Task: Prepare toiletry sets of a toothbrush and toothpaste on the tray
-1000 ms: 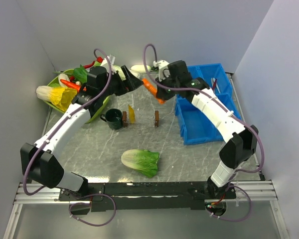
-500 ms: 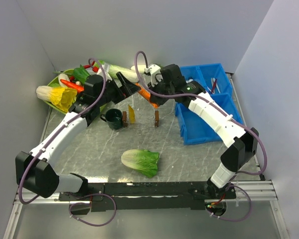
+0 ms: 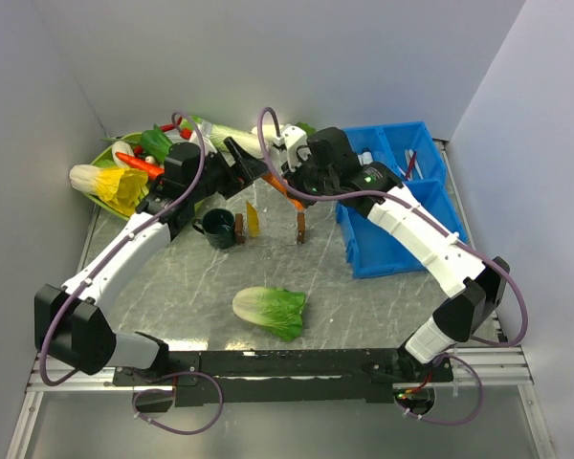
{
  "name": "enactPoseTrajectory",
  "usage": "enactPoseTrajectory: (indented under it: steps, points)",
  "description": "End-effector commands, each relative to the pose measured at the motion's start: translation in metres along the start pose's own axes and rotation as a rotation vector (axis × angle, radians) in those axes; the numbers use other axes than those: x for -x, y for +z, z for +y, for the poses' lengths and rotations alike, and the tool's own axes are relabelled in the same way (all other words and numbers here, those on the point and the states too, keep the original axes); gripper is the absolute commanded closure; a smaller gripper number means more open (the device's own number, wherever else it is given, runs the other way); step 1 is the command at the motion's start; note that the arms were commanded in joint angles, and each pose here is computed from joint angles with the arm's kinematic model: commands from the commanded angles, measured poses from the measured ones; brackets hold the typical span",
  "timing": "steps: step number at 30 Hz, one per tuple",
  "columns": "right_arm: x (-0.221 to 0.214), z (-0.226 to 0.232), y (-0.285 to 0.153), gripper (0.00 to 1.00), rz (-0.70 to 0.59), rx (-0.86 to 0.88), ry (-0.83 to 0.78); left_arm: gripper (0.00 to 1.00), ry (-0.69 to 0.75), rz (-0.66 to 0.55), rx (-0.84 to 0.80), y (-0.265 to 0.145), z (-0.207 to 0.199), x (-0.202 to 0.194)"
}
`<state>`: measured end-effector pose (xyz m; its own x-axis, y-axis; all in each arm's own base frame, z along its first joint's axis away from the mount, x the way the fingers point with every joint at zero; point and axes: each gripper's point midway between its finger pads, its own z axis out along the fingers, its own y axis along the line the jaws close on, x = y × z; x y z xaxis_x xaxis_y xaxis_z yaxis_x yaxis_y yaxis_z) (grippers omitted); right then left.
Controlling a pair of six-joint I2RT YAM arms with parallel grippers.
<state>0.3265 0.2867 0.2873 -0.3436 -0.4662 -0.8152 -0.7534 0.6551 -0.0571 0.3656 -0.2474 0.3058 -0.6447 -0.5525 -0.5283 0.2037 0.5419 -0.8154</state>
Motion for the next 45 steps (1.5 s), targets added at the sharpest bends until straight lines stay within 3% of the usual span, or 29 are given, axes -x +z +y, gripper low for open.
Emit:
enactPoseTrajectory:
  steps: [1,6,15,24,27,28,29,33,38,39,45]
  points:
    - [0.019,0.004,-0.017,1.00,-0.081,-0.014,-0.039,0.18,-0.010,-0.019,-0.094,0.002,-0.023,0.008]
    - [0.016,0.006,-0.012,1.00,-0.068,-0.032,-0.046,0.30,-0.010,-0.004,-0.101,0.004,-0.024,0.005]
    - [0.013,-0.003,-0.009,1.00,-0.053,-0.092,-0.061,0.44,-0.015,0.042,-0.132,0.011,-0.030,-0.007]
    - [0.003,0.000,-0.004,1.00,-0.034,-0.085,-0.058,0.74,-0.010,0.068,-0.166,0.017,-0.037,-0.012]
    - [-0.003,-0.004,-0.005,0.73,-0.019,-0.114,-0.043,0.90,0.001,0.057,-0.158,0.016,-0.035,-0.010]
    - [-0.004,-0.005,-0.006,0.56,-0.017,-0.121,-0.036,0.94,0.010,0.047,-0.152,0.015,-0.035,-0.008]
    - [-0.006,-0.008,-0.007,0.50,-0.011,-0.134,-0.033,0.99,0.014,0.042,-0.149,0.015,-0.034,-0.007]
    - [-0.002,-0.010,-0.023,0.24,-0.034,-0.129,-0.007,0.99,0.041,0.023,-0.147,0.008,-0.030,-0.004]
    - [0.007,-0.013,-0.048,0.14,-0.103,0.040,0.116,0.99,0.126,0.032,-0.185,-0.010,-0.028,-0.006]
    - [0.011,-0.001,-0.055,0.13,-0.126,0.144,0.133,0.99,0.143,0.038,-0.200,-0.013,-0.029,-0.007]
    - [0.020,0.015,-0.074,0.10,-0.136,0.351,0.196,0.99,0.241,0.106,-0.396,-0.043,-0.052,-0.017]
